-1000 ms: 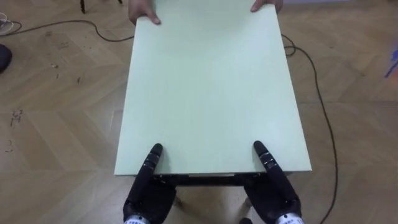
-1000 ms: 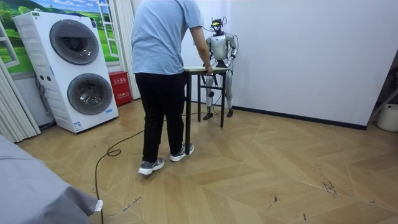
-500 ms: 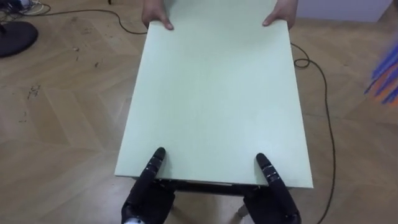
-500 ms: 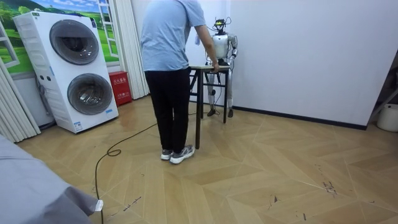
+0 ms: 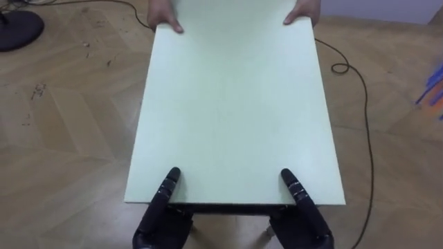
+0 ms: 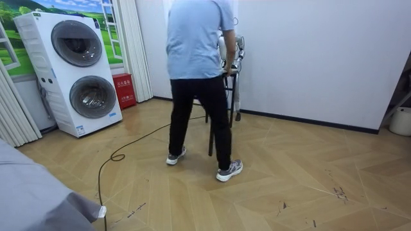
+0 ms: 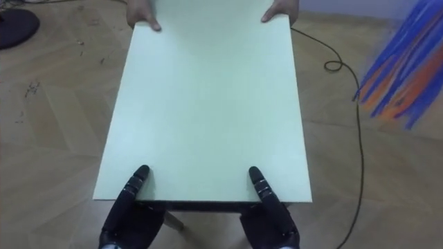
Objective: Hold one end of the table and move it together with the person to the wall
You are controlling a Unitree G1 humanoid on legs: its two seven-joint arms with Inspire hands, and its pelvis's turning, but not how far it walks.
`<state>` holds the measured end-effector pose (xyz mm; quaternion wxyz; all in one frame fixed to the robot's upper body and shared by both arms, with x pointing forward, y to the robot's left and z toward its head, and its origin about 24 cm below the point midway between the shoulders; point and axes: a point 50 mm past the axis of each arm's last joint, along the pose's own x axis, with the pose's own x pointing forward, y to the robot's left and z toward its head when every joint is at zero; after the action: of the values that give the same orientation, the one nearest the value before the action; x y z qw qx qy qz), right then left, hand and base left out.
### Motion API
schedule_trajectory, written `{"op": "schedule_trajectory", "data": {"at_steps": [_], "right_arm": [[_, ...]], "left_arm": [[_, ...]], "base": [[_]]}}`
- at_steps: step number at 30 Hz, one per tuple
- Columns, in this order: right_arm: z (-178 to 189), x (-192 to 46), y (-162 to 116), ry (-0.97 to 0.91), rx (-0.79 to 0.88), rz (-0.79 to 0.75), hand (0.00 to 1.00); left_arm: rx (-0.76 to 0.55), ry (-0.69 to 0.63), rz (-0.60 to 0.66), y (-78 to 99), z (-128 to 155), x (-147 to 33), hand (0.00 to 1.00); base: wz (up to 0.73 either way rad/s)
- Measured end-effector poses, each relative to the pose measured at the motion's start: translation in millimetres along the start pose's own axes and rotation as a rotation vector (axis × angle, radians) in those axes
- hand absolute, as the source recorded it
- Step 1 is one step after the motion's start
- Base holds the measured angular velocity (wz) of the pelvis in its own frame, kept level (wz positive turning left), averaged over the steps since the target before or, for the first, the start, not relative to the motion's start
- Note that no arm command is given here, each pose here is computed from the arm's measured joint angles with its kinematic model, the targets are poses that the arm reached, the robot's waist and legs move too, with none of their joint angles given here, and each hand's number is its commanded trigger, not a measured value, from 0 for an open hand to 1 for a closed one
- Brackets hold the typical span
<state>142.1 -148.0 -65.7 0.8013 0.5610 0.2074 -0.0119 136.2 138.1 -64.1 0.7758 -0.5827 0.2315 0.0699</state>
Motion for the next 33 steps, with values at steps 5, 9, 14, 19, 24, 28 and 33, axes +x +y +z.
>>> {"op": "schedule_trajectory", "data": {"at_steps": [5,9,14,19,24,28,33], "right_arm": [[0,3,4,0.01,-0.036,0.018,1.0],[0,7,6,0.013,-0.045,0.03,1.0],[-3,5,4,0.015,-0.035,0.018,1.0],[-3,5,4,0.013,-0.035,0.019,1.0],[-1,9,8,0.021,-0.057,0.021,1.0],[-1,12,10,0.022,-0.093,0.014,1.0],[-1,13,11,0.013,-0.09,0.012,1.0]], "left_arm": [[-0.02,-0.02,-0.014,4.4,0,-6.3,1.0],[-0.027,-0.04,-0.016,3.7,-1,-7.2,1.0],[-0.019,-0.046,-0.013,4.4,-1,-8.1,1.0],[-0.019,-0.047,-0.011,4.4,-2,-8.2,1.0],[-0.038,-0.054,-0.006,3.6,-1,-8.3,1.0],[-0.051,-0.053,0.001,4.1,-2,-8.4,1.0],[-0.053,-0.058,-0.003,2.9,-2,-7.4,1.0]], "base": [[0.16],[0.28],[0.41],[0.32],[0.22],[0.27],[0.51]]}}
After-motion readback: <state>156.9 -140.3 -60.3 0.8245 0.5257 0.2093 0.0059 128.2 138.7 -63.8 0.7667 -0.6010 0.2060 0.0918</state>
